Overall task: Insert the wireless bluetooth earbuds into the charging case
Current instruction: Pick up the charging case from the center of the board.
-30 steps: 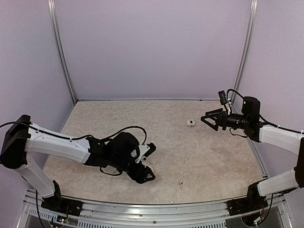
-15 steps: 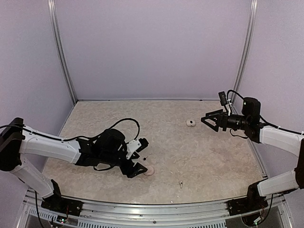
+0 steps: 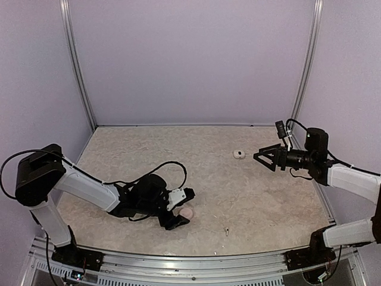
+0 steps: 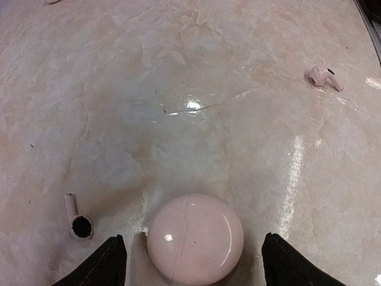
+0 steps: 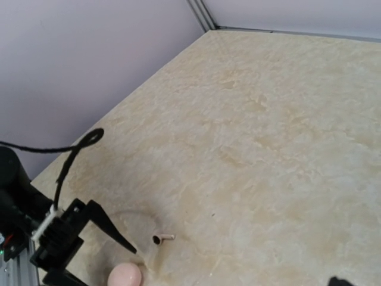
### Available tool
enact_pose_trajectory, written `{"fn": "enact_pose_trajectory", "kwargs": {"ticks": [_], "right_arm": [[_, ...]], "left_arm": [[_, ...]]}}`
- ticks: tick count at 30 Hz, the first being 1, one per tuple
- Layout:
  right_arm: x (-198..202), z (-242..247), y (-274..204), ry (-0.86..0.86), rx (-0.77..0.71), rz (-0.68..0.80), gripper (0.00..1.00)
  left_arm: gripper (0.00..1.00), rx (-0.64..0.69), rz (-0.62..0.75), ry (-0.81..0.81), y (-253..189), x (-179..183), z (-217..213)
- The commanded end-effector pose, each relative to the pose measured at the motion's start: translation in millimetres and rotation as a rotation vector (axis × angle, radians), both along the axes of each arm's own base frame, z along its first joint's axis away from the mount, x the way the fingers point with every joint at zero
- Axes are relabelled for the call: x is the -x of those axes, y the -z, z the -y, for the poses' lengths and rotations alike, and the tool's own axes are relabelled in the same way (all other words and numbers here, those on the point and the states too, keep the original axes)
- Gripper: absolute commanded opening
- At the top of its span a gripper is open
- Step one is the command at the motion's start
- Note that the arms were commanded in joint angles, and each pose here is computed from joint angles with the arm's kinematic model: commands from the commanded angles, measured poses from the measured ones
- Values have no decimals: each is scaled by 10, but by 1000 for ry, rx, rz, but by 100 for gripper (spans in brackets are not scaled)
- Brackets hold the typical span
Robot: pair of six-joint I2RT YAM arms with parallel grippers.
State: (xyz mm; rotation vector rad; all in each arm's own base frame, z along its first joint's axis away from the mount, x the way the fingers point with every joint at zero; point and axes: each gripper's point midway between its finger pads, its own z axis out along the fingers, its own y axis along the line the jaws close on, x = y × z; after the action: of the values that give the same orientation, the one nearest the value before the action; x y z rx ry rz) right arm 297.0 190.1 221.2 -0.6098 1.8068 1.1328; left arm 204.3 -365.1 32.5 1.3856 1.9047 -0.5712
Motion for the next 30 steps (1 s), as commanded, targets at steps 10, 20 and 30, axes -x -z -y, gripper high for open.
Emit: {"fn": "enact_pose_trajectory", "kwargs": {"ticks": [10, 20, 30], "right_arm": [[21, 7, 182, 10, -47, -147, 93], [147, -43, 235, -37, -59, -189, 88], [503, -417, 163, -172, -66, -150, 80]], "left_arm": [[66, 12, 11, 123, 174, 58, 194], [42, -8, 165, 115, -93, 36, 262], [38, 102, 446, 28, -1220, -73, 455]]}}
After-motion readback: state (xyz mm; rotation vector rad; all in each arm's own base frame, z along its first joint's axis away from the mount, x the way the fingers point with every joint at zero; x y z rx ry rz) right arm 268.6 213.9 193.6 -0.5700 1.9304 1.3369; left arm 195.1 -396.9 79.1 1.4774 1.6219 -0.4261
